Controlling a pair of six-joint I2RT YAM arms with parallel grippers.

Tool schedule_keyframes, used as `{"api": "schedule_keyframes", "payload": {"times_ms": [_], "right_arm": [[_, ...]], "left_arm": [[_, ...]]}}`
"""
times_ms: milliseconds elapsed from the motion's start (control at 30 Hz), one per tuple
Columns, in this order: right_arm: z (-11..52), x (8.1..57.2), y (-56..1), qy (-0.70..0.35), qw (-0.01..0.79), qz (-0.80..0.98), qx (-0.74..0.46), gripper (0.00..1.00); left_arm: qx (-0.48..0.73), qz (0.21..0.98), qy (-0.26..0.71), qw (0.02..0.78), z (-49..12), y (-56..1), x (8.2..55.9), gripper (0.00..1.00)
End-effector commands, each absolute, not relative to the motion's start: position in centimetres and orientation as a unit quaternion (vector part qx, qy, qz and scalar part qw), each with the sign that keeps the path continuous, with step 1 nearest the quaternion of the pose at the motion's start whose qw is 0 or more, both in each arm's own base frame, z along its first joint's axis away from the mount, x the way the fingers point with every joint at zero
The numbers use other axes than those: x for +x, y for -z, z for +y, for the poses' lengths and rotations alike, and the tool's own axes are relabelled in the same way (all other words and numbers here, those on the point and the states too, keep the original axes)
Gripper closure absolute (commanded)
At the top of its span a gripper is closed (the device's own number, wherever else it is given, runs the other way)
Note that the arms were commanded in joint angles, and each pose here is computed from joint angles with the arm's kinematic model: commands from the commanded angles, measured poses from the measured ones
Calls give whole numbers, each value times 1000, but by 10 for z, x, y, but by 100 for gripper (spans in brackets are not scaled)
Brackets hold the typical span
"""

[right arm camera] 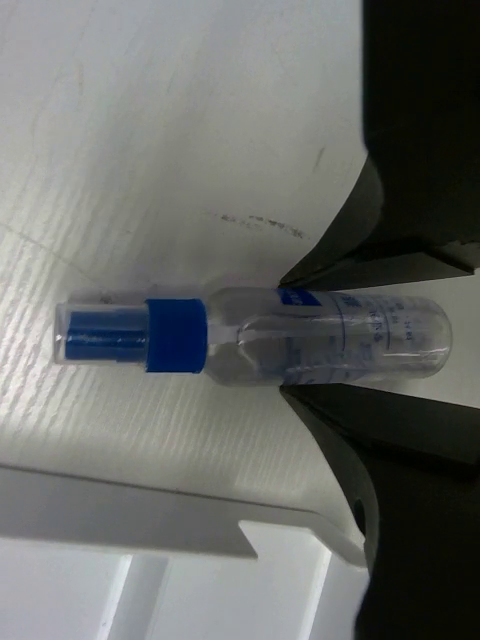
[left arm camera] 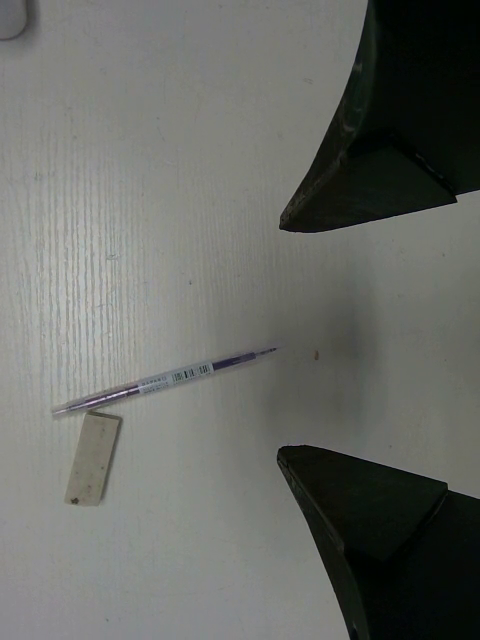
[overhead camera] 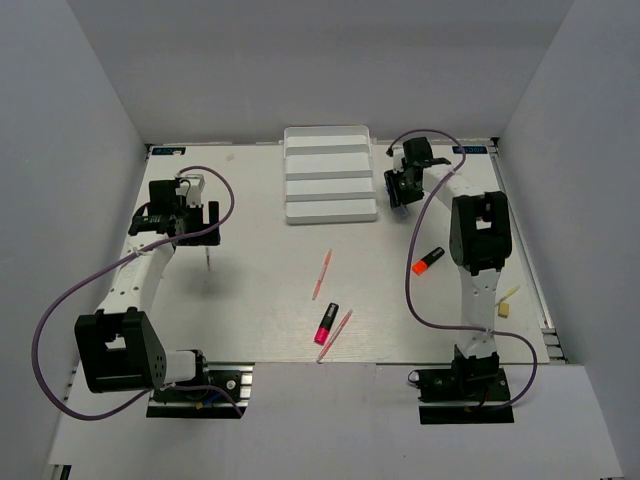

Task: Sort the stationery into containers
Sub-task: Pick up the stationery from the center of the board.

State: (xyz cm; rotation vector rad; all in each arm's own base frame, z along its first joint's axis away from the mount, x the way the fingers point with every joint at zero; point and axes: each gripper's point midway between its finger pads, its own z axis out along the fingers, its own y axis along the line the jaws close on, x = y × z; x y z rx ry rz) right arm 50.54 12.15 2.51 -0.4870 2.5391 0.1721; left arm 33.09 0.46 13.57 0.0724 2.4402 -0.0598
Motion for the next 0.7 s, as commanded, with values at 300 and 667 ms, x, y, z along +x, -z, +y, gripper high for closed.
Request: {"api": "schedule_keyframes", "payload": {"times_ms": [300,667], "right_arm": [[103,503,-32,-43,228,943,-238,68],[117,567,-151,-1,419,846,-329,100]], "left_arm": [[36,936,35,349,0,-138,332,4],[47,907,53,415,-9,-159,332,5]]}}
